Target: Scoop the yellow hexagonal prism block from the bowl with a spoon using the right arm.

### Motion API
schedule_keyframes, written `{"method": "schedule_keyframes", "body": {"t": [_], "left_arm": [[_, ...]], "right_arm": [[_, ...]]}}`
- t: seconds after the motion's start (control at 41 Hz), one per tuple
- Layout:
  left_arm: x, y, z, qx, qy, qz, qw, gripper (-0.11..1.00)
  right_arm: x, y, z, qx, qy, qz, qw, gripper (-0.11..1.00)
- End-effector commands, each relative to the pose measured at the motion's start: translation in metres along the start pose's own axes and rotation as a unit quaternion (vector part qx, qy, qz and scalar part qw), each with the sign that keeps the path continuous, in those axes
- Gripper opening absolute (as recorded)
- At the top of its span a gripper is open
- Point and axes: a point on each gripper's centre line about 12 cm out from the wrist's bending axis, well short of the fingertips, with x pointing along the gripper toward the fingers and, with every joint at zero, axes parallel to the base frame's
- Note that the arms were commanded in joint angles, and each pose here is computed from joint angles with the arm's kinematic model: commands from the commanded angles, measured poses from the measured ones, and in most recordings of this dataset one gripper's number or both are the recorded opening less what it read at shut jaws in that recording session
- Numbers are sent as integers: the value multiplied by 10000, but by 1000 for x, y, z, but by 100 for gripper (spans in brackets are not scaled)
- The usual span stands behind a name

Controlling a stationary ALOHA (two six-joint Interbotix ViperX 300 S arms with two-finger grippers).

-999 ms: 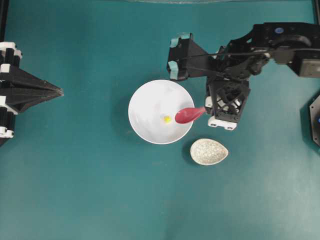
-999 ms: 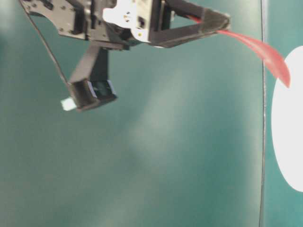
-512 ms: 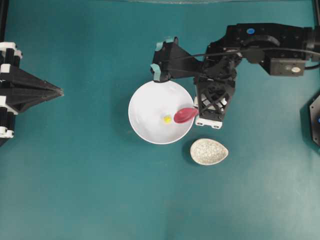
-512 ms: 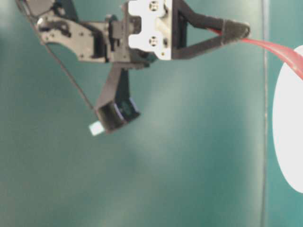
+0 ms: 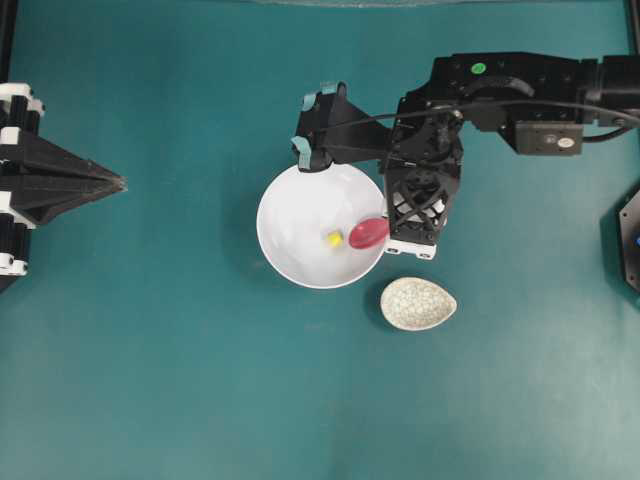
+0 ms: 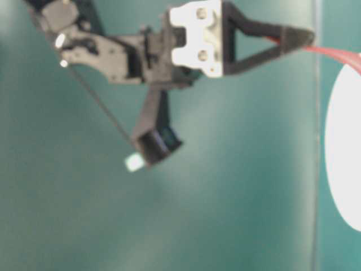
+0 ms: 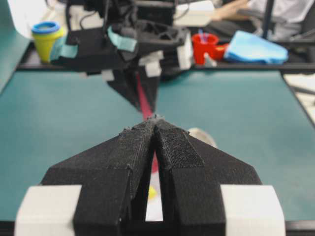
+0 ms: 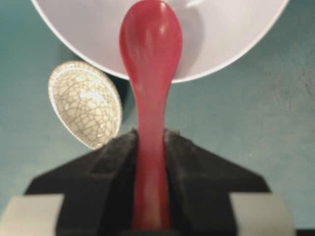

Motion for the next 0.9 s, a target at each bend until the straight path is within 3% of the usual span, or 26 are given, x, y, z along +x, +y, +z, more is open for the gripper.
{"method": "schedule_keyframes", "body": {"t": [0.0, 0.877], "left_arm": [[4, 0, 12, 15, -169, -8, 9999, 3], [4, 0, 12, 15, -177, -8, 9998, 3]], "right_arm": [[-10, 3, 5, -72, -161, 9, 9998, 21], [1, 2, 18, -84, -131, -4, 9999, 21]]}}
